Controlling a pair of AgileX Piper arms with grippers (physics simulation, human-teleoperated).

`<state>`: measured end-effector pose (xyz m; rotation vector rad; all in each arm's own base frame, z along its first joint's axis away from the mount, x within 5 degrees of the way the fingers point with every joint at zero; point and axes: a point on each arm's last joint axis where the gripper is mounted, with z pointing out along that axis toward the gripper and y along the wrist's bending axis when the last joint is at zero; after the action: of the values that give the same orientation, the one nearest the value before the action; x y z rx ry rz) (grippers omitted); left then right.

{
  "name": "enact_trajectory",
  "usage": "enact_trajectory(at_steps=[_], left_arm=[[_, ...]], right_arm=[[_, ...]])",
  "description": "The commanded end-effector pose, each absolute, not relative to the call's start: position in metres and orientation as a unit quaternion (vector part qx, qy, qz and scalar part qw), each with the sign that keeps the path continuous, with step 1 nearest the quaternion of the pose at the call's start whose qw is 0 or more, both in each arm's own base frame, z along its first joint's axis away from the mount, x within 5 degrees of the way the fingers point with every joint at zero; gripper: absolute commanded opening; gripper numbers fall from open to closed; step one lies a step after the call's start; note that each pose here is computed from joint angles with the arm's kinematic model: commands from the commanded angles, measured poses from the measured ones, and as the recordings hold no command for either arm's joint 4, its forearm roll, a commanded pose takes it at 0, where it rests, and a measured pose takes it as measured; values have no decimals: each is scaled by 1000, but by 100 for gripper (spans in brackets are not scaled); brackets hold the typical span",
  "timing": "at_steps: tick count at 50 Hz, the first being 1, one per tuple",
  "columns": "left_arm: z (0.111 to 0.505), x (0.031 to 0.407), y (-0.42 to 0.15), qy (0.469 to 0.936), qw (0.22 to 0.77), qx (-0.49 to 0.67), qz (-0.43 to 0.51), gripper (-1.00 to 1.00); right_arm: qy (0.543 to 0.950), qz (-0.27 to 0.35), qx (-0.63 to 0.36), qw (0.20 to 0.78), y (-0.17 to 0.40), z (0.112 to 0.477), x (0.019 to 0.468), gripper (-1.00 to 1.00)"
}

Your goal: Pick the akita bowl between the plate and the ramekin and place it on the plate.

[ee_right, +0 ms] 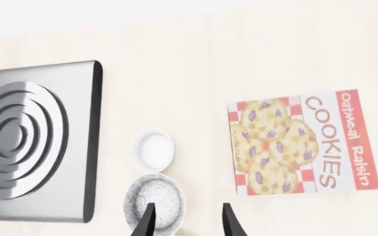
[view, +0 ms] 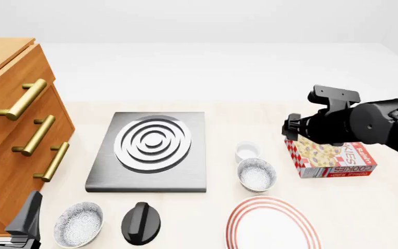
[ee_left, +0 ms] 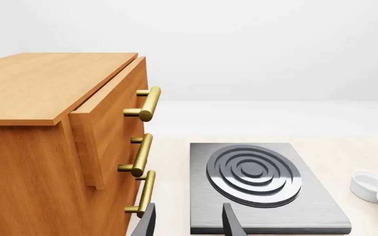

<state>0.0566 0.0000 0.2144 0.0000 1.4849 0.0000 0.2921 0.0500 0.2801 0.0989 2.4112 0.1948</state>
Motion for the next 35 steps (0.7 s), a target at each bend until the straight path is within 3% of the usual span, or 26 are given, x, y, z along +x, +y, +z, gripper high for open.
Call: enact_trajectory(at_steps=[1, 35], left_arm=[[214, 57, 0, 676, 737, 0, 0, 100], [214, 57, 0, 676, 737, 0, 0, 100]], right_arm=[[935, 73, 46, 344, 47, 265, 296, 100], [943, 76, 45, 321, 55, 235, 295, 100]])
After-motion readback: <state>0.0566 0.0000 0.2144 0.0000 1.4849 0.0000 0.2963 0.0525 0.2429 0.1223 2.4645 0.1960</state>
